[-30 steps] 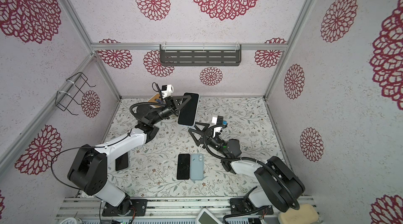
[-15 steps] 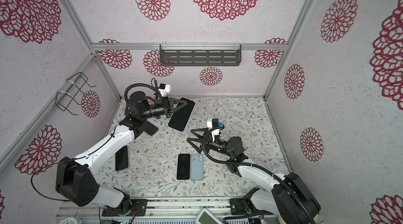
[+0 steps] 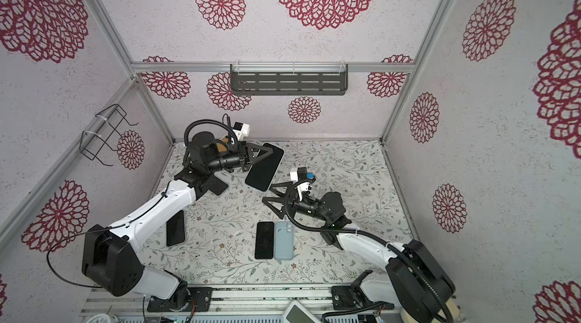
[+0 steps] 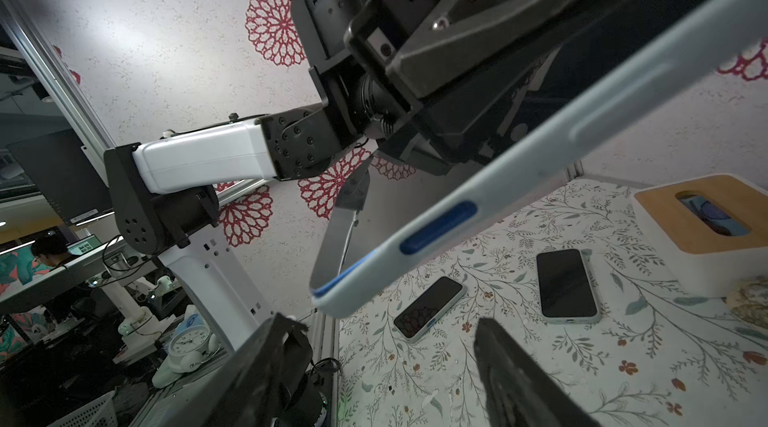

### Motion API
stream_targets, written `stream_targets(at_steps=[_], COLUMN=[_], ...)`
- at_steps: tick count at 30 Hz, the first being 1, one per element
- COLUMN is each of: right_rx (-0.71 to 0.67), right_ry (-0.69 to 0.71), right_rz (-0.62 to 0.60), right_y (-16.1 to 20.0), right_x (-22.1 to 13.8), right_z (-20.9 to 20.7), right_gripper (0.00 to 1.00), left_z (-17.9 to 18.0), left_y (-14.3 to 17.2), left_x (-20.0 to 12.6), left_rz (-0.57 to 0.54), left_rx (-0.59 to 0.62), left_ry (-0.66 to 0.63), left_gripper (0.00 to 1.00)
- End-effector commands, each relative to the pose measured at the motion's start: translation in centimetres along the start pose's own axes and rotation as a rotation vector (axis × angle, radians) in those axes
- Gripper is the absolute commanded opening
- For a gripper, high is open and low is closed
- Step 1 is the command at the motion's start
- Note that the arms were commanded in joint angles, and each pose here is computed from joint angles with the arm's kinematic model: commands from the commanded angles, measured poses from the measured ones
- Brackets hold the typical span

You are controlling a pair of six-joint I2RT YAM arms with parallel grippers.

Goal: Take the phone out of the phone case
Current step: Remove the phone case from the phone.

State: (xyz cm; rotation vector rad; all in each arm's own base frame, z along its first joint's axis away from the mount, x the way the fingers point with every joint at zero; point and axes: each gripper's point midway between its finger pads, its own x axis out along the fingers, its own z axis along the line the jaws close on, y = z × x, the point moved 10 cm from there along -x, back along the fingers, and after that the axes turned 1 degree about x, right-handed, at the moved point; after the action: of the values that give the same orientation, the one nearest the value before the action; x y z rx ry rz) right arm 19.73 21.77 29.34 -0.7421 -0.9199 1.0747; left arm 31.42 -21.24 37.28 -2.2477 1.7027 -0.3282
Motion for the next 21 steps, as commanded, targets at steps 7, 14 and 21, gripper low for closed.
stream_targets(at_steps=[7, 14, 21], right_rx=[-0.033, -0.030, -0.019], right_ry=[-0.049, -0.052, -0.042], right_rz=[-0.088, -0.097, -0.088], right_y=[-1.79, -1.95, -1.91], right_x=[0.81, 0.92, 1.11], right_z=[0.56, 0.55, 0.19], right_gripper=[0.73, 0.73, 0.73], left_z=[-1.20, -1.00, -0.99], left_y=[-0.11, -0.05, 0.05], left_x=[0.20, 0.28, 0.19], left_rz=[-0.009, -0.009, -0.012], left_rx=[0.058, 0.055, 0.054], left_ry=[0.052, 0.058, 0.064], left_gripper=[0.00, 0.00, 0.00])
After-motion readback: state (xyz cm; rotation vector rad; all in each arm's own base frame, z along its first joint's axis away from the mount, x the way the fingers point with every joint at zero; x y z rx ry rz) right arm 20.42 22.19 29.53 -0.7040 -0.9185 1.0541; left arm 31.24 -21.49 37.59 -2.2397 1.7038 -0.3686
